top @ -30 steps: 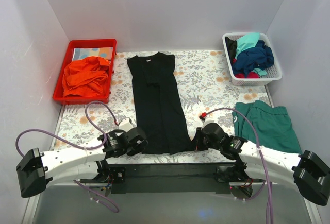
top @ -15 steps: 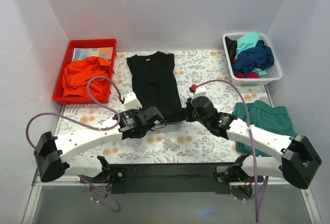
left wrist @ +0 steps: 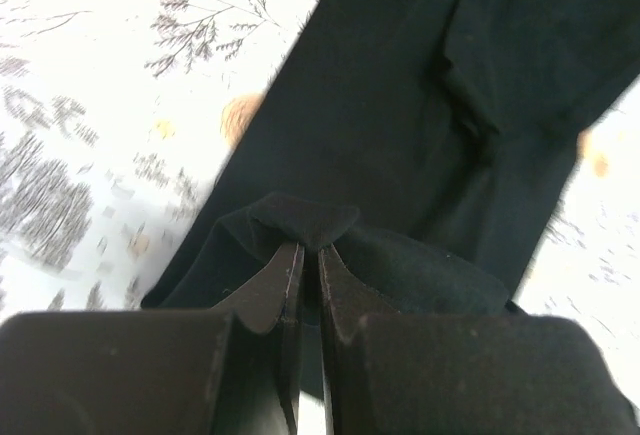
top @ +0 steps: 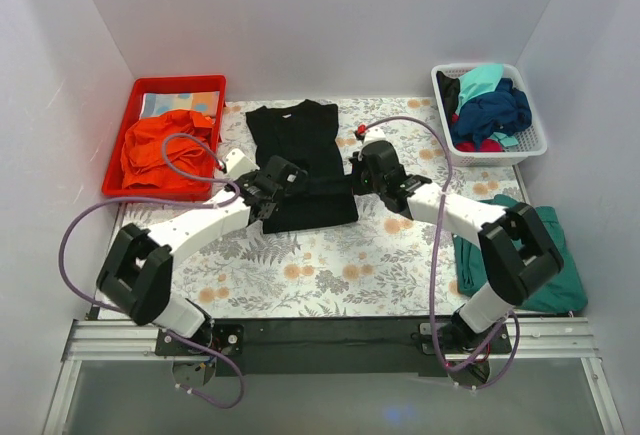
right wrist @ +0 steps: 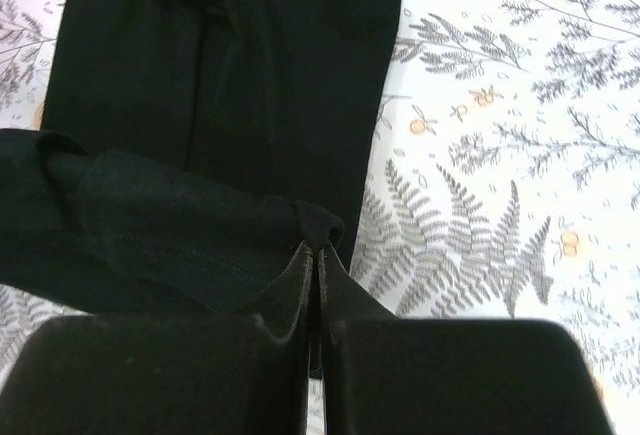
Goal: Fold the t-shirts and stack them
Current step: Fold the folded rectangular tshirt in 1/3 of the way
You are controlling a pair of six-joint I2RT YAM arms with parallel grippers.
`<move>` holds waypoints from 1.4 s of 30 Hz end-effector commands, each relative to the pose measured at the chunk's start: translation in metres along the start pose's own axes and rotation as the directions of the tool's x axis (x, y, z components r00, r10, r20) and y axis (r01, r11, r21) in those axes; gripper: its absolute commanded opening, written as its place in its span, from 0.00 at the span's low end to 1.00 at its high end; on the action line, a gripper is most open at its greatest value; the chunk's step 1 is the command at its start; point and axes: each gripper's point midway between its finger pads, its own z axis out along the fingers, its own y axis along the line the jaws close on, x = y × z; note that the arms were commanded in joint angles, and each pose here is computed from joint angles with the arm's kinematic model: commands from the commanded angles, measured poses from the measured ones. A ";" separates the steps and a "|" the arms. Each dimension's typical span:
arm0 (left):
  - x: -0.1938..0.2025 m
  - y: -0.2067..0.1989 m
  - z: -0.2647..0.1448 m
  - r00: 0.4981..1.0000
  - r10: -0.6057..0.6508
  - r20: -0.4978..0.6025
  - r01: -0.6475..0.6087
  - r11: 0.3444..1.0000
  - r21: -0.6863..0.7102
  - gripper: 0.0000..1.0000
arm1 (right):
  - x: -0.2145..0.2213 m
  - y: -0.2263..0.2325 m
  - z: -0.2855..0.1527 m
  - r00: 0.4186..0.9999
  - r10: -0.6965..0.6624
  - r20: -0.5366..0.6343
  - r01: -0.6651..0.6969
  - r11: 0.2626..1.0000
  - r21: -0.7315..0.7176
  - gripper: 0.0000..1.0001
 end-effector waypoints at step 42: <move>0.024 -0.012 0.065 0.964 0.179 -0.198 -0.167 0.983 0.077 0.36 | 0.031 0.034 0.067 0.981 -0.135 -0.139 0.127 0.990 -0.063 0.48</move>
